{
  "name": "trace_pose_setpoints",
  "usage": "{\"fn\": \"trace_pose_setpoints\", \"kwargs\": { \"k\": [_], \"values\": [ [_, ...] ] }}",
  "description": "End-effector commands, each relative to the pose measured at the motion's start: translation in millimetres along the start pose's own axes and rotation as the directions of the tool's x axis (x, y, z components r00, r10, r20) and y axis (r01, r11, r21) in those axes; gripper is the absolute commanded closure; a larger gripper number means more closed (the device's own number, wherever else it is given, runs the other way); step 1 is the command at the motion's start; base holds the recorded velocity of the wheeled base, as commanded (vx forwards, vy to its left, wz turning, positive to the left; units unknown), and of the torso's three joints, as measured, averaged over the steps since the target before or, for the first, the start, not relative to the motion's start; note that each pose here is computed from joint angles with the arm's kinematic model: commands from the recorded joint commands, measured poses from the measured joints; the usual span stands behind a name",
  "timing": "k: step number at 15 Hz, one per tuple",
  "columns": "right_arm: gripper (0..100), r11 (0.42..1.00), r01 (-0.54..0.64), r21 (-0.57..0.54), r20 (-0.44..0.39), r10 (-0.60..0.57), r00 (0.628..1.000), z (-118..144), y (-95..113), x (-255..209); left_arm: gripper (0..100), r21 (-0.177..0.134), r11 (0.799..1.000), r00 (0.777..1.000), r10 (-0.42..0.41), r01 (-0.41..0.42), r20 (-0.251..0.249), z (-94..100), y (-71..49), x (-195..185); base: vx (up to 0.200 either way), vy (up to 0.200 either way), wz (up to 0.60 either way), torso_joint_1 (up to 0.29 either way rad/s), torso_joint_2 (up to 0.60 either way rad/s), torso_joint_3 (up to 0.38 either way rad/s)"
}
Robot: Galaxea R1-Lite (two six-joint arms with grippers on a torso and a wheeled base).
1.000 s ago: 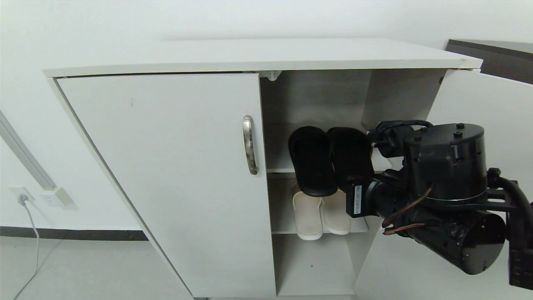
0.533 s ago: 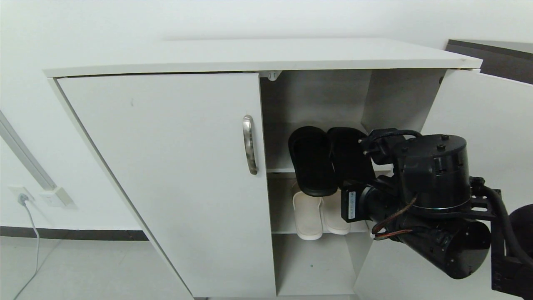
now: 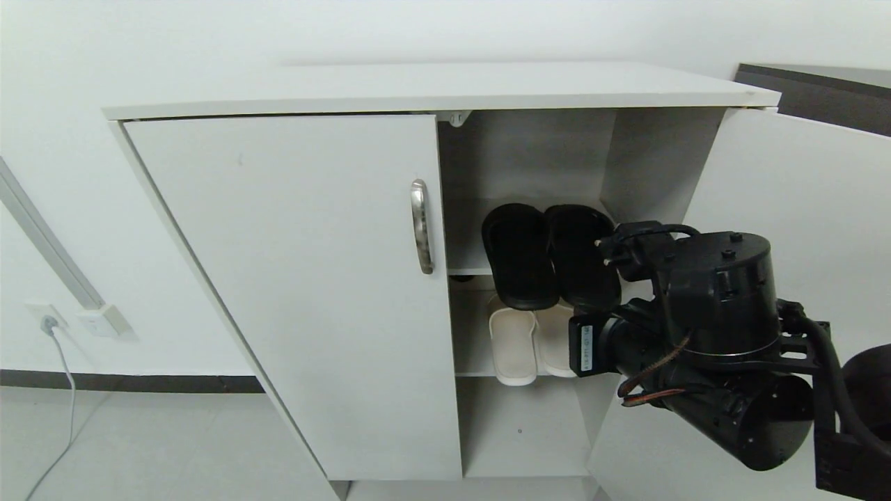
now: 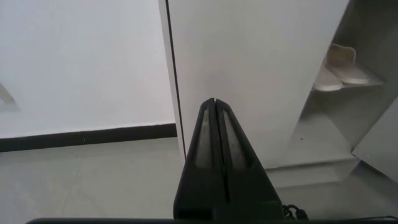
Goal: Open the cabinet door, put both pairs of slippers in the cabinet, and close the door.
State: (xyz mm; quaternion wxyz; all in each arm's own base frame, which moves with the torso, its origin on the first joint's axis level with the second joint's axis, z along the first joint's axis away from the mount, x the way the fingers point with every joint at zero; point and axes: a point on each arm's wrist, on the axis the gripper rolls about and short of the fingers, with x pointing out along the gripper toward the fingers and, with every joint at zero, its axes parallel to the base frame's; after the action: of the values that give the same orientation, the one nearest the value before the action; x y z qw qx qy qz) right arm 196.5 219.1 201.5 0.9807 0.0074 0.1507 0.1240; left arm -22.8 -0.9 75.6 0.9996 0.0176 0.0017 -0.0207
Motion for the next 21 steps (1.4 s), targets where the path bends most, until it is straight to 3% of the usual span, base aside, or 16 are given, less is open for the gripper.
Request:
{"fn": "trace_pose_setpoints", "kwargs": {
  "k": [1, 10, 21],
  "values": [
    [100, 1.0, 0.003, -0.004, -0.006, -0.003, 1.0, -2.1, -0.2, 0.7, 100, 0.0, 1.0, 1.0, -0.002, 0.002, 0.0, -0.1, 0.0, 0.0, -0.2, 0.0, 0.0, -0.002, 0.01, 0.002],
    [100, 1.0, 0.002, -0.003, -0.008, -0.002, 1.0, -5.5, -1.1, 1.4, 100, 0.0, 1.0, 1.0, 0.0, 0.0, -0.001, -0.1, 0.0, 0.0, -0.2, 0.0, 0.0, 0.003, 0.0, 0.002],
    [100, 0.999, -0.001, -0.036, -0.004, 0.001, 1.0, -16.9, -2.1, 5.9, 100, -0.002, 1.0, 1.0, 0.0, 0.0, -0.002, -0.6, 0.0, 0.1, 0.0, 0.0, 0.0, 0.0, 0.0, 0.0]
  ]
}}
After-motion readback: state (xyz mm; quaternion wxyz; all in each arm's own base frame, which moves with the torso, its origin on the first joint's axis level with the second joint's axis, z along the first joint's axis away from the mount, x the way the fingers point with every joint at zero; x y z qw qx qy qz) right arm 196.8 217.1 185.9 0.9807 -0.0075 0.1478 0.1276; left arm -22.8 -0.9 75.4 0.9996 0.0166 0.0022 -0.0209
